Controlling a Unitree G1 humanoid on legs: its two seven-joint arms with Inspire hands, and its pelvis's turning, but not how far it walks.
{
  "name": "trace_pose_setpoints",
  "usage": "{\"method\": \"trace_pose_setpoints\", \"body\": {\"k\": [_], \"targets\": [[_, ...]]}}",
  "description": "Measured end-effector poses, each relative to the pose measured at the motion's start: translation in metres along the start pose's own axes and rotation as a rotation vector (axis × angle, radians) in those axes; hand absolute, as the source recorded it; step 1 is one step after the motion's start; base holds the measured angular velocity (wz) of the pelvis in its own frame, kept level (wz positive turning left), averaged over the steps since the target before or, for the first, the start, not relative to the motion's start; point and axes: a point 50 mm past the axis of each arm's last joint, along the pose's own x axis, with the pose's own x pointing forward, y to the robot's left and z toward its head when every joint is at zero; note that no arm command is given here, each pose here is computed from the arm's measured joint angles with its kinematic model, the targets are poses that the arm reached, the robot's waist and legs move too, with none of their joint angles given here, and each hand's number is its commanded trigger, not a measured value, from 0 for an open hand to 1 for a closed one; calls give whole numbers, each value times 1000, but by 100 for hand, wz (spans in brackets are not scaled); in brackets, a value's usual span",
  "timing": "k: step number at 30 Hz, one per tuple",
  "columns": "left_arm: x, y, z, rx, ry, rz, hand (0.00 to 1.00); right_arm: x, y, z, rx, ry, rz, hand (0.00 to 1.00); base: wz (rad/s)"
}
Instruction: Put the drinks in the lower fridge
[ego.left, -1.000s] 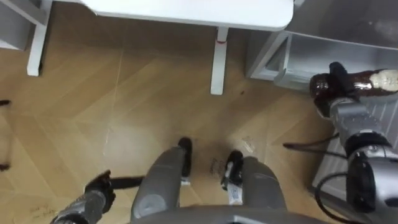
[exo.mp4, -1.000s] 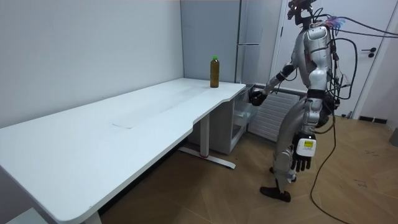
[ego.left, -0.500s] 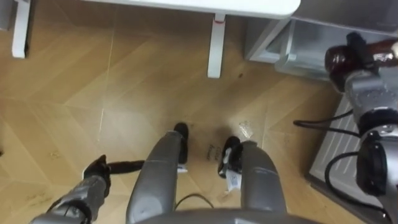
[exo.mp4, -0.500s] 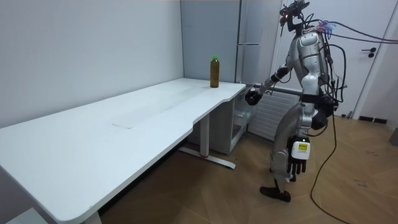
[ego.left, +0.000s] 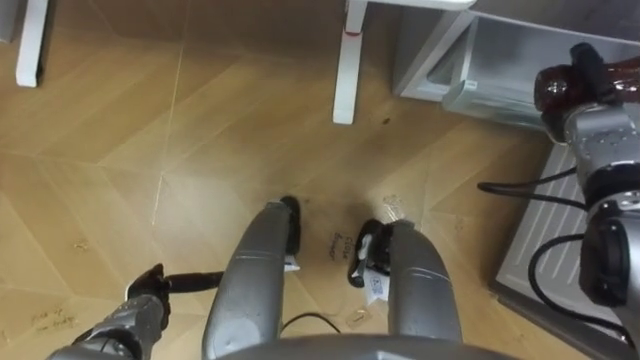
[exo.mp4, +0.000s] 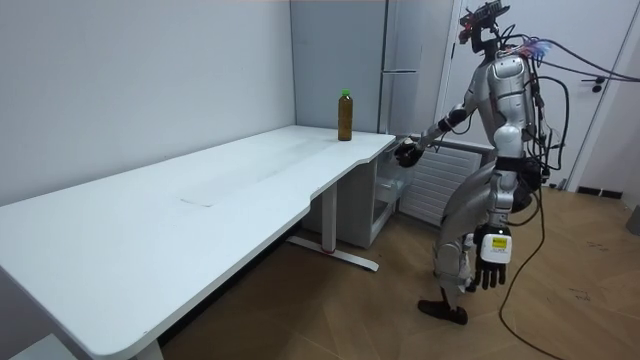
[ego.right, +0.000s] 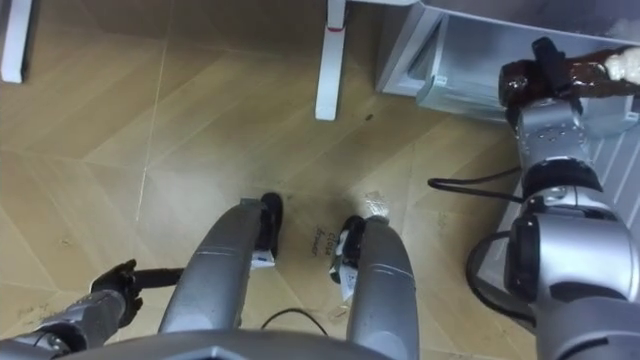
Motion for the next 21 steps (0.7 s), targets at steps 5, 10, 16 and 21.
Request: {"method": "trace_pose_setpoints", "body": {"k": [5,10,16,21], "targets": [[0,4,0,12,5,9,0,0,0,-1,38,13,-9,0,2],[0,4,-3,24,18,7,0,0,0,-2,71,29,-16,0,0],[0,2,-5,73,31,-1,0,0,-1,-3,74,35,-16,0,0],[-1,4,-7,99,48,2,0,1,-7,-7,41,40,-6,0,0]]}}
